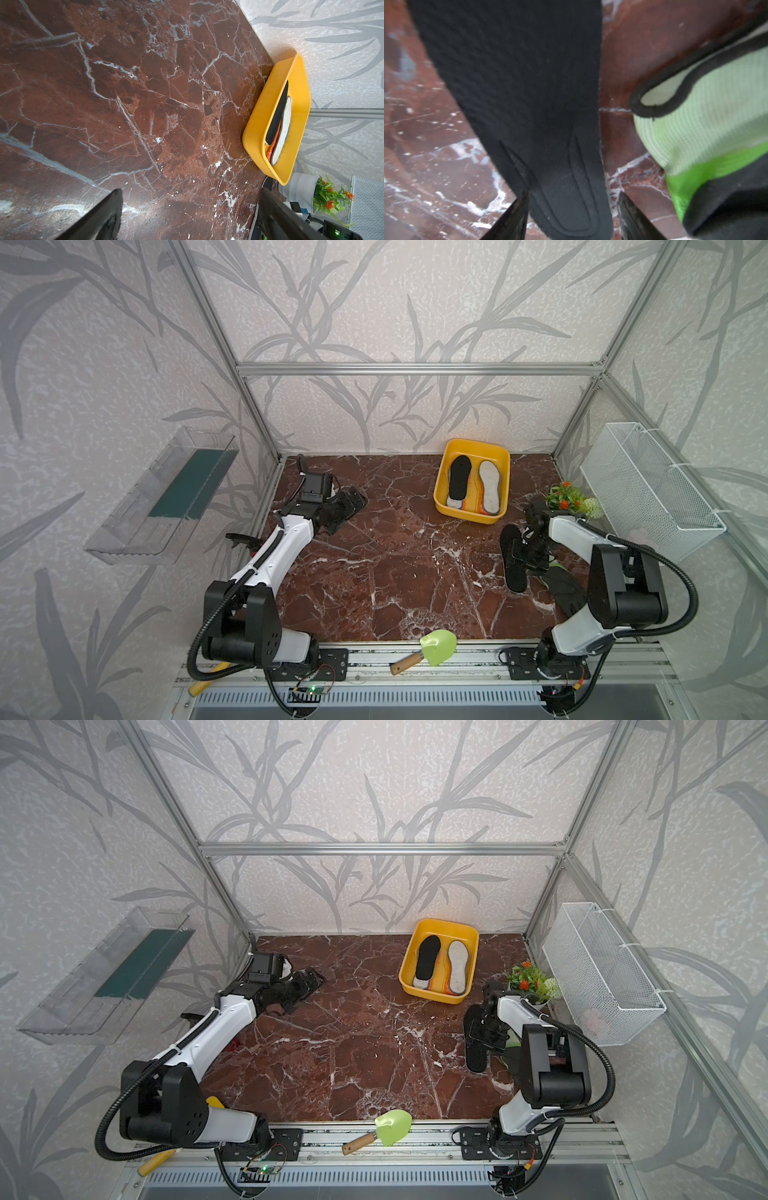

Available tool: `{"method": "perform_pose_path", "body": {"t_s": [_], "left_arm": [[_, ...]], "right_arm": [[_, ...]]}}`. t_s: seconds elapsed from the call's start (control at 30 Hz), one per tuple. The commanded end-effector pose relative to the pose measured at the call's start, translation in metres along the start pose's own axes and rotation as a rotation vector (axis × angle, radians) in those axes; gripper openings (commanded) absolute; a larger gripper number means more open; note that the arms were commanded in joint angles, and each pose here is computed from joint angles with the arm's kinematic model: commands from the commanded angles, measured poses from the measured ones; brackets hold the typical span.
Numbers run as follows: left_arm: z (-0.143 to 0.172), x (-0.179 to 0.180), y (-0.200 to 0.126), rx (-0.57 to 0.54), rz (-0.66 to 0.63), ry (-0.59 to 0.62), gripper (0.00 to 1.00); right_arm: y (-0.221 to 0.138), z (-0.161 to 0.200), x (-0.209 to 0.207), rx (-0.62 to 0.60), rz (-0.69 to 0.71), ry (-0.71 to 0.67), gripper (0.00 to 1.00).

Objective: Put the insoles into the storage box
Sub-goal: Pick up the insole from the center of the board.

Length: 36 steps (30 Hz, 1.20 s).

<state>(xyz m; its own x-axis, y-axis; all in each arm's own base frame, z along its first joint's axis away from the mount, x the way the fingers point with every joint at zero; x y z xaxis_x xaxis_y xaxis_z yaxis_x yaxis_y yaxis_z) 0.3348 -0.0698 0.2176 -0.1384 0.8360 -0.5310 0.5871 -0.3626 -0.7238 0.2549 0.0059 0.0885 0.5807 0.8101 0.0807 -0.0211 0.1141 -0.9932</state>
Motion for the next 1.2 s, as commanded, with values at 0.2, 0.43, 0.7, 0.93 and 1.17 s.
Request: {"method": "perform_pose_path", "body": {"t_s": [0.2, 0.43, 0.7, 0.93, 1.17], "left_arm": [[-0.006, -0.007, -0.003, -0.018, 0.009, 0.016, 0.99], [-0.006, -0.006, -0.003, -0.018, 0.005, 0.012, 0.99], [-0.006, -0.007, -0.003, -0.019, 0.006, 0.012, 0.99], [-0.006, -0.006, -0.003, -0.018, 0.004, 0.011, 0.99], [-0.007, -0.007, -0.003, -0.020, 0.005, 0.011, 0.99]], "right_arm": [[0.014, 0.001, -0.006, 0.019, 0.005, -0.008, 0.62], [0.017, 0.003, -0.006, 0.020, -0.008, -0.020, 0.53], [0.021, 0.004, -0.006, 0.028, -0.014, -0.028, 0.40], [0.025, 0.003, -0.007, 0.033, -0.008, -0.026, 0.29], [0.025, 0.003, -0.008, 0.033, -0.002, -0.023, 0.20]]}}
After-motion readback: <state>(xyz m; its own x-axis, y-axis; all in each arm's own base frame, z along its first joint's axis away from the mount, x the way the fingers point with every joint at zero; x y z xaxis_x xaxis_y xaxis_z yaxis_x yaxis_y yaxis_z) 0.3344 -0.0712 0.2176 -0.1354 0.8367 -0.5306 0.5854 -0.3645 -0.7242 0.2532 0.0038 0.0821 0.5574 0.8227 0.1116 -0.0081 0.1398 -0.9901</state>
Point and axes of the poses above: each gripper's point midway between its finger pads, its own y axis out along the fingers, its own x axis along the line the jaws close on, z = x × y, the point moved 7 cm from there along -y, back along the fingers, and after that the axes turned 13 degrees about y, right-handed, at the moved point
